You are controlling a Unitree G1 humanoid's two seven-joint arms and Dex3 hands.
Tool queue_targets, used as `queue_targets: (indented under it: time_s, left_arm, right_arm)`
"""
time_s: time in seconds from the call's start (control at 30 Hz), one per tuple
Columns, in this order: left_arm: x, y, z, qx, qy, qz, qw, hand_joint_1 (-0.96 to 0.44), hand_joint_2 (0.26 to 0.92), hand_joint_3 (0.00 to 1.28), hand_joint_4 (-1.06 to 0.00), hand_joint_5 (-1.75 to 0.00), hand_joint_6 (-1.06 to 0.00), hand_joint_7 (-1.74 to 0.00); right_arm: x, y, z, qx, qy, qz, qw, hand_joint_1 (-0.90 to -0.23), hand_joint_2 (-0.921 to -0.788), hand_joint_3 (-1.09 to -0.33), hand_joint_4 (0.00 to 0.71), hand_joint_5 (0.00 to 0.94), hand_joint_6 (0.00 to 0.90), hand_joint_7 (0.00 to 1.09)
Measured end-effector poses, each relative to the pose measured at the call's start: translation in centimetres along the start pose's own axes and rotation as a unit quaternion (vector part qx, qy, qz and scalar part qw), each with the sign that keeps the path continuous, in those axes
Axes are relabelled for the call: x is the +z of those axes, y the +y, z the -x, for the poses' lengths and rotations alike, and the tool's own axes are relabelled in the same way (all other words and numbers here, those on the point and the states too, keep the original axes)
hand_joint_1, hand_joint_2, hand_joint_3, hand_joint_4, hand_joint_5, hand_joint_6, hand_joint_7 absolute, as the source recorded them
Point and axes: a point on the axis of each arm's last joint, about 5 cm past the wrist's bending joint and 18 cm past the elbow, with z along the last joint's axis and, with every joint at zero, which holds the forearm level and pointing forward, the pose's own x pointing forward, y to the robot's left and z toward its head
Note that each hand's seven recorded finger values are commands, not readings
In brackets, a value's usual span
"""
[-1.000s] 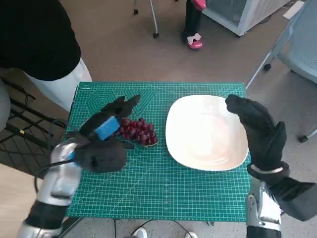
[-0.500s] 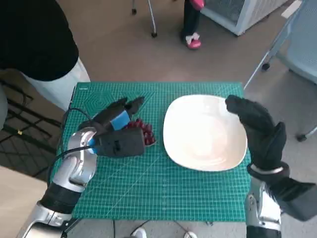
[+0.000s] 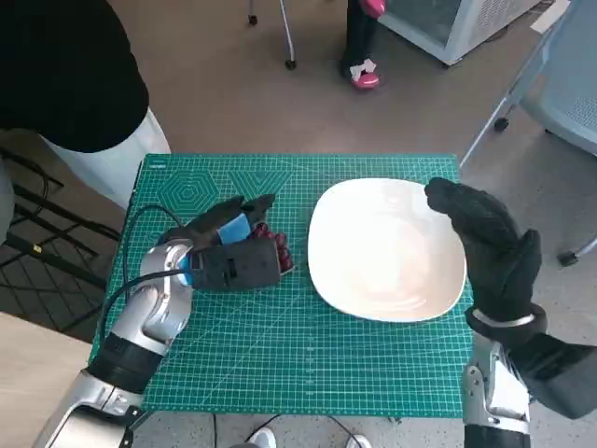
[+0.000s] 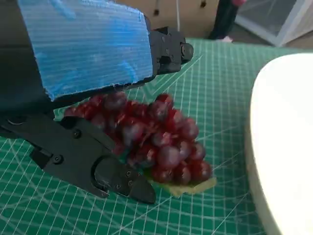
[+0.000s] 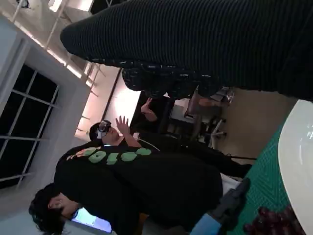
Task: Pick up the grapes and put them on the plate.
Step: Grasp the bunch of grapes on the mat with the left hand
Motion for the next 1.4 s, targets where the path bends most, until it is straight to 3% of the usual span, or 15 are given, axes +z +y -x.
queue_targets:
  time_s: [0.5, 0.77, 1.4]
  left_arm:
    - [-0.2, 0.0, -0.9, -0.025, 0.038, 0.0, 0.999, -0.39, 0.726, 0.0, 0.0, 0.0, -0.07, 0.0]
    - [-0.6, -1.2, -2.6, -0.035, 0.076, -0.008, 0.996, -0.37, 0.739, 0.01, 0.0, 0.0, -0.08, 0.0]
    - [0.9, -1.6, -4.8, -0.05, 0.1, -0.055, 0.992, -0.38, 0.753, 0.01, 0.0, 0.0, -0.08, 0.0]
  right_arm:
    - [0.0, 0.0, 0.1, -0.001, 0.001, 0.0, 1.0, -0.631, -0.921, -0.785, 0.378, 0.001, 0.095, 0.23]
    - [0.0, 0.0, 0.16, -0.001, 0.002, 0.0, 1.0, -0.63, -0.921, -0.786, 0.377, 0.001, 0.093, 0.23]
    - [0.3, 0.0, 0.26, 0.001, 0.005, -0.002, 1.0, -0.632, -0.921, -0.784, 0.379, 0.001, 0.096, 0.22]
